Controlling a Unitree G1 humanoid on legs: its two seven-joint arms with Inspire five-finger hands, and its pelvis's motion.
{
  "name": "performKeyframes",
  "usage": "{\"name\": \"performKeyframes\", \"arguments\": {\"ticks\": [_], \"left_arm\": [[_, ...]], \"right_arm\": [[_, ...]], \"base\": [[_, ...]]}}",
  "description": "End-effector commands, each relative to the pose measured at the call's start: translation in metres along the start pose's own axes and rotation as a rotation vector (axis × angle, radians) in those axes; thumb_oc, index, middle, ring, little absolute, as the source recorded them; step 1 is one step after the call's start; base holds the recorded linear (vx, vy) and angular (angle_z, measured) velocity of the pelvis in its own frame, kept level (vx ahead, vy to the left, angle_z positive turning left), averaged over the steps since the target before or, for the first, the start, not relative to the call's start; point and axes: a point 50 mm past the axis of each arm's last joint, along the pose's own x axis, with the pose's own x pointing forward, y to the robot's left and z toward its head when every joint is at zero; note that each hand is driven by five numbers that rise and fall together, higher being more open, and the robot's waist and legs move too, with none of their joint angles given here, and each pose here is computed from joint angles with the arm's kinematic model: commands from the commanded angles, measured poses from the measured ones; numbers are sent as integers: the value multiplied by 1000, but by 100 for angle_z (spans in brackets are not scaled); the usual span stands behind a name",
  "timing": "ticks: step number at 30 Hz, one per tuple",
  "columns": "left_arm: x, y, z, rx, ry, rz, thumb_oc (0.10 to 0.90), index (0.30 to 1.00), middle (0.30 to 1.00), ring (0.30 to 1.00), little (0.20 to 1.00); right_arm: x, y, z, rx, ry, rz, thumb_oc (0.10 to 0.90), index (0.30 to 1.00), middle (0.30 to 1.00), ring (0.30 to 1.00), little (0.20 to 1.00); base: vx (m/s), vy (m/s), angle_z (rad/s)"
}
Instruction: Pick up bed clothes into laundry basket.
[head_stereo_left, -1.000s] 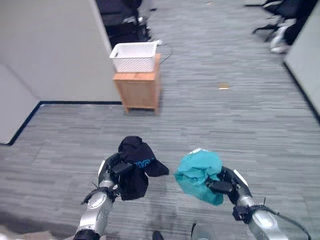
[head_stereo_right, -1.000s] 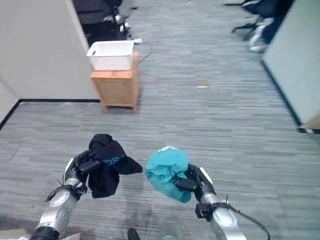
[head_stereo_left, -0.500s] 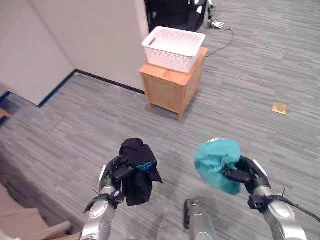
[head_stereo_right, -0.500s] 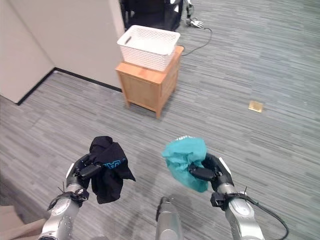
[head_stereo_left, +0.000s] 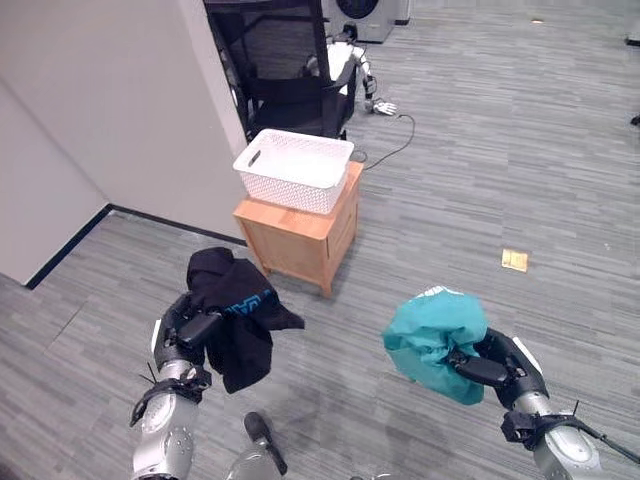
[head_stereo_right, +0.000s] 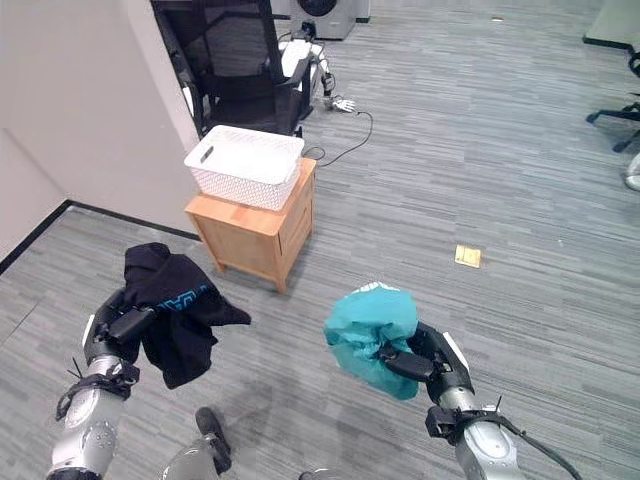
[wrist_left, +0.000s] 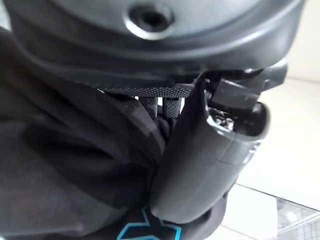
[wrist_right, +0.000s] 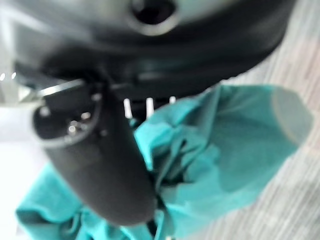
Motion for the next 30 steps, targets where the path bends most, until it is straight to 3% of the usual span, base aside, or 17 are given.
{"name": "performKeyframes", "arguments": {"ticks": [1,10,11,18,25,30], "left_arm": [[12,-9,92,20,-440,-69,400,300,300,300,300],[20,-28,100,69,-459,-130,400,300,300,300,300],[19,-33,108,53,-485,-157,400,300,300,300,300],[18,-24,105,50,-477,-130,400,300,300,300,300],[12,-15,84,0,-418,-95,400,300,300,300,300],[10,-9,89,5,-424,-89,400,300,300,300,300]], "right_arm": [[4,-10,60,-85,-276,35,400,300,300,300,300],[18,12,57,-73,-283,43,400,300,300,300,300],[19,15,53,-12,-266,50,400,300,300,300,300],[-1,-12,38,30,-217,-70,400,300,300,300,300],[-9,-47,63,-98,-280,-209,400,300,300,300,300],[-10,-67,105,-229,-392,-271,400,300,300,300,300]], "base": [[749,64,-23],[408,182,18],[433,194,42],[192,-127,6],[84,-73,-15],[25,-15,11]]}}
